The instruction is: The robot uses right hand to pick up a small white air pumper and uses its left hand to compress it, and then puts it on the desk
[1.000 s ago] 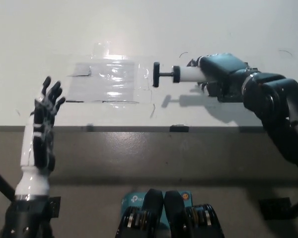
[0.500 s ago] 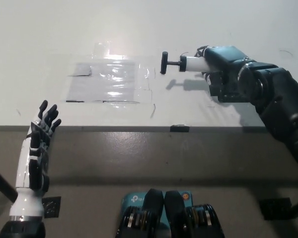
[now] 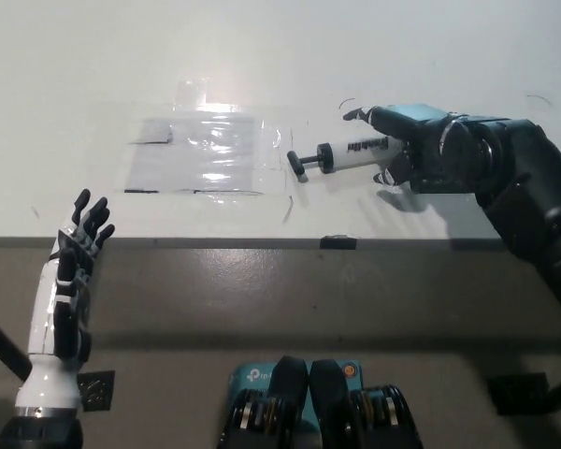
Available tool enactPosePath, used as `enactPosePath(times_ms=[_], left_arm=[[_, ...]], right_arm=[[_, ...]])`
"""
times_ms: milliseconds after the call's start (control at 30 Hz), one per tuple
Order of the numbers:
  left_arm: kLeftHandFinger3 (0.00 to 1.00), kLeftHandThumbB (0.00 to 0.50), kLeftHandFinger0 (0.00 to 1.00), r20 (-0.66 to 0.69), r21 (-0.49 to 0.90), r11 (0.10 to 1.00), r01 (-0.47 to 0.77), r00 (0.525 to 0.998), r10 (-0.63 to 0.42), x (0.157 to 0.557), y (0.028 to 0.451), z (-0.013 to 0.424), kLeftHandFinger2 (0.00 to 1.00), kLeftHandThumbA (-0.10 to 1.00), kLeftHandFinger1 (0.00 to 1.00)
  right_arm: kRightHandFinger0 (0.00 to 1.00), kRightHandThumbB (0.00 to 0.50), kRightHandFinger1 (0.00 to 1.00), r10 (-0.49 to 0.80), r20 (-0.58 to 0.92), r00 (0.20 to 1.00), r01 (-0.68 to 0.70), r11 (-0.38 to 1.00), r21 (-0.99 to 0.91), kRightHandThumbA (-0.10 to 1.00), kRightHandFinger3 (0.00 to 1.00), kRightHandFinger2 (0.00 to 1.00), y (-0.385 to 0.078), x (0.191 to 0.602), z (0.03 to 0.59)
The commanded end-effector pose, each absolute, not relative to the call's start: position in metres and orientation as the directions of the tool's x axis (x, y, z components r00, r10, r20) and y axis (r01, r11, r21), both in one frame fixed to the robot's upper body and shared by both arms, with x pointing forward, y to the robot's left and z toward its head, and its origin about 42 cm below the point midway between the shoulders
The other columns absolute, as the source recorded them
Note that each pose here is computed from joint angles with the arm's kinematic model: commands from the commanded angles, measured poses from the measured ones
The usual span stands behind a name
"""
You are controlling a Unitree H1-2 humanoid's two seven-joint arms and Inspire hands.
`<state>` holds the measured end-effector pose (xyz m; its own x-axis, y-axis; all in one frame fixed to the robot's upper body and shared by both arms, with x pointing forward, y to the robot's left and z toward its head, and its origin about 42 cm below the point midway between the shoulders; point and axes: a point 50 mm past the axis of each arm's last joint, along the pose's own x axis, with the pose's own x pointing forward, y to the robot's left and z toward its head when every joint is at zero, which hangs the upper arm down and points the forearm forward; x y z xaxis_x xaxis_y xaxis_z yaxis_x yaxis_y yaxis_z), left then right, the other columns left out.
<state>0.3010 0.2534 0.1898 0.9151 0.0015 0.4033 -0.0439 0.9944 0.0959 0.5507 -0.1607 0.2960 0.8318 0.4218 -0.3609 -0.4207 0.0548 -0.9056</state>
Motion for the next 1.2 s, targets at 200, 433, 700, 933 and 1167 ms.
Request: enactPosePath(times_ms=[200,433,700,933,1167], left_arm=[[1.00,0.190,1.00,0.437,0.110,0.993,-0.046,0.900,-0.007,0.297,0.255,0.194,1.00,1.00,1.00],[1.00,0.183,1.00,0.440,0.106,0.994,-0.037,0.898,-0.014,0.299,0.253,0.194,1.00,1.00,1.00],[1.00,0.194,1.00,0.450,0.125,0.992,0.013,0.890,-0.069,0.309,0.253,0.191,1.00,1.00,1.00],[1.00,0.226,1.00,0.403,0.117,0.991,0.064,0.909,-0.106,0.302,0.249,0.177,1.00,1.00,1.00],[1.00,0.246,1.00,0.376,0.092,0.994,0.054,0.923,-0.084,0.292,0.247,0.166,1.00,1.00,1.00]], right_arm=[[1.00,0.437,1.00,0.607,0.017,0.795,-0.253,0.357,-0.899,1.00,1.00,1.00,-0.184,0.519,0.435],[1.00,0.392,1.00,0.536,0.542,0.647,0.059,0.673,-0.737,1.00,1.00,1.00,-0.240,0.416,0.514],[1.00,0.317,1.00,0.457,0.718,0.525,0.070,0.818,-0.571,1.00,1.00,1.00,-0.265,0.304,0.439],[1.00,0.302,1.00,0.366,0.671,0.644,-0.063,0.900,-0.431,1.00,1.00,1.00,-0.261,0.264,0.346],[1.00,0.244,1.00,0.340,0.613,0.713,-0.163,0.931,-0.326,1.00,1.00,1.00,-0.244,0.249,0.293]])
